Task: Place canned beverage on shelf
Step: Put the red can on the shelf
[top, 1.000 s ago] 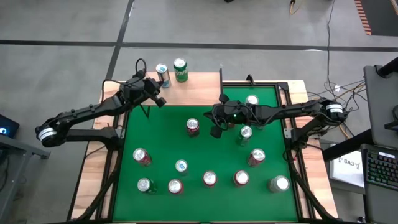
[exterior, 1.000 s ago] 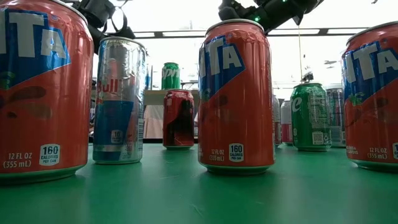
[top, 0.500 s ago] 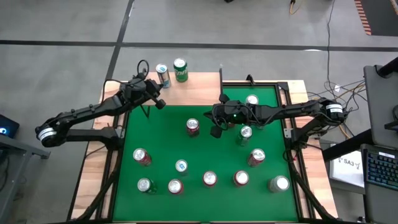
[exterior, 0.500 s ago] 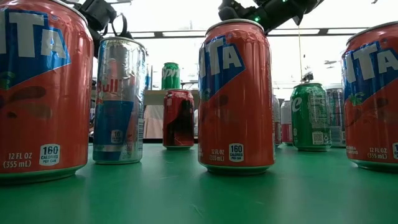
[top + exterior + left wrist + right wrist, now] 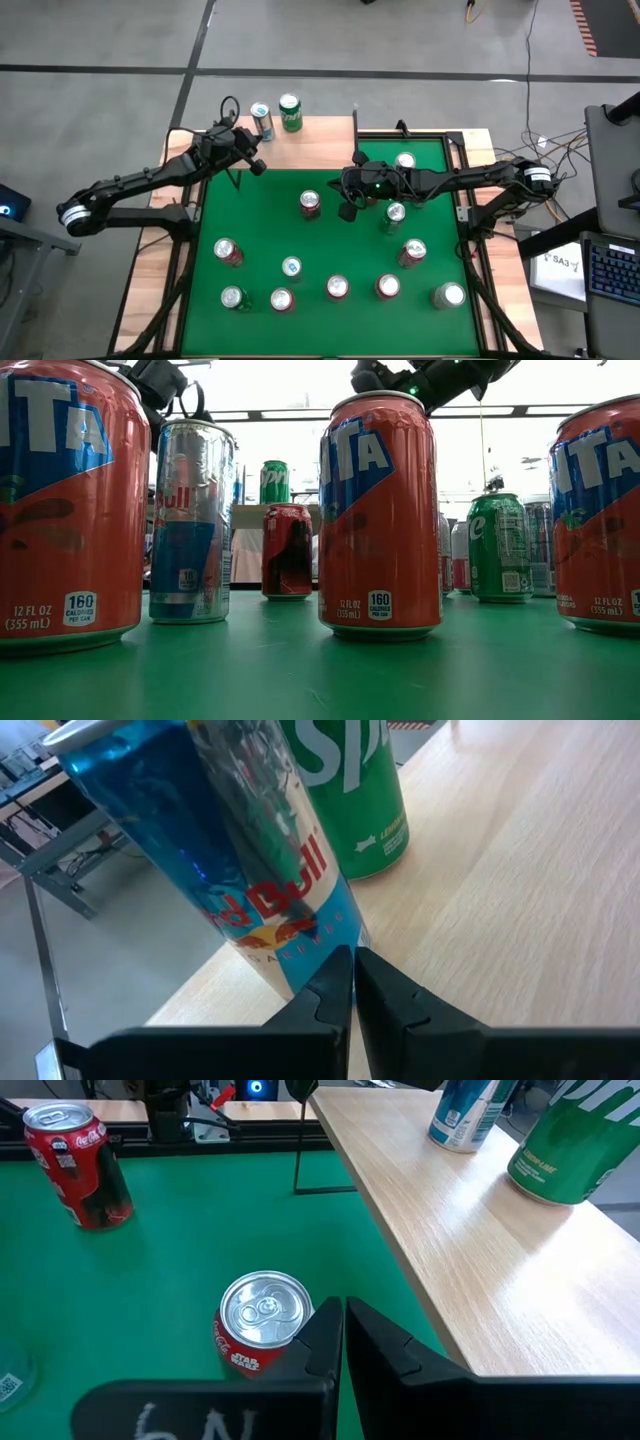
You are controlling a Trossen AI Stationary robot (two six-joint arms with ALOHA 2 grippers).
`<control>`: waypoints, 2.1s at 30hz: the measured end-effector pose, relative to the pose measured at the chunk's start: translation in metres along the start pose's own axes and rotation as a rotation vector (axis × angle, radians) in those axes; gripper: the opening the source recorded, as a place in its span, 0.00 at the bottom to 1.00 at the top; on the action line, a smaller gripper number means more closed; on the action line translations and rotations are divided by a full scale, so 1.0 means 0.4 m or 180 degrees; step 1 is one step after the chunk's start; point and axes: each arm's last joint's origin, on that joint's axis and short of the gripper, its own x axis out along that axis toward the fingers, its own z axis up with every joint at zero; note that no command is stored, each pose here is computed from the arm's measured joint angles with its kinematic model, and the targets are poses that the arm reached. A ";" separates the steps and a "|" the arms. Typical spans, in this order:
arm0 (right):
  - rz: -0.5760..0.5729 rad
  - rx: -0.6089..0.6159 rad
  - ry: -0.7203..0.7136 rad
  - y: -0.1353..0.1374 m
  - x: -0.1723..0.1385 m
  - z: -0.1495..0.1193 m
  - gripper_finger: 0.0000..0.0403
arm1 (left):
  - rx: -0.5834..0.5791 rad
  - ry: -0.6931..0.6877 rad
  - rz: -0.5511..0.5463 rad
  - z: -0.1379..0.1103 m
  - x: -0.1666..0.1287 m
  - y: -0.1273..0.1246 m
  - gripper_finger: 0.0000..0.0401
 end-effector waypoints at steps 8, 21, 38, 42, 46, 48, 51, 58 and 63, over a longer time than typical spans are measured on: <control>0.0000 0.0002 0.0000 0.000 0.000 0.000 0.02 | 0.0005 -0.0101 0.0028 0.008 0.000 0.002 0.00; -0.0002 0.0002 0.0000 0.000 0.000 0.000 0.02 | 0.0044 -0.0256 0.0077 0.020 -0.001 0.006 0.00; -0.0001 0.0002 0.0000 0.000 0.000 0.000 0.02 | 0.0014 -0.0356 0.0106 0.028 -0.001 0.008 0.00; -0.0001 0.0001 0.0000 0.000 0.000 0.000 0.02 | 0.0009 -0.0374 0.0111 0.029 -0.001 0.008 0.00; 0.0000 0.0002 0.0000 0.000 0.000 0.000 0.02 | 0.0018 -0.0379 0.0114 0.030 -0.002 0.009 0.00; -0.0001 0.0002 0.0000 0.000 0.000 0.000 0.02 | 0.0021 -0.0381 0.0116 0.030 -0.001 0.009 0.00; 0.0000 0.0002 0.0000 0.000 0.000 0.000 0.02 | 0.0016 -0.0395 0.0122 0.031 -0.002 0.010 0.00; 0.0000 0.0002 0.0001 0.000 0.000 0.000 0.02 | 0.0015 -0.0397 0.0123 0.030 -0.001 0.009 0.00; -0.0002 0.0002 0.0001 0.000 0.000 0.000 0.02 | 0.0016 -0.0393 0.0122 0.029 -0.001 0.009 0.00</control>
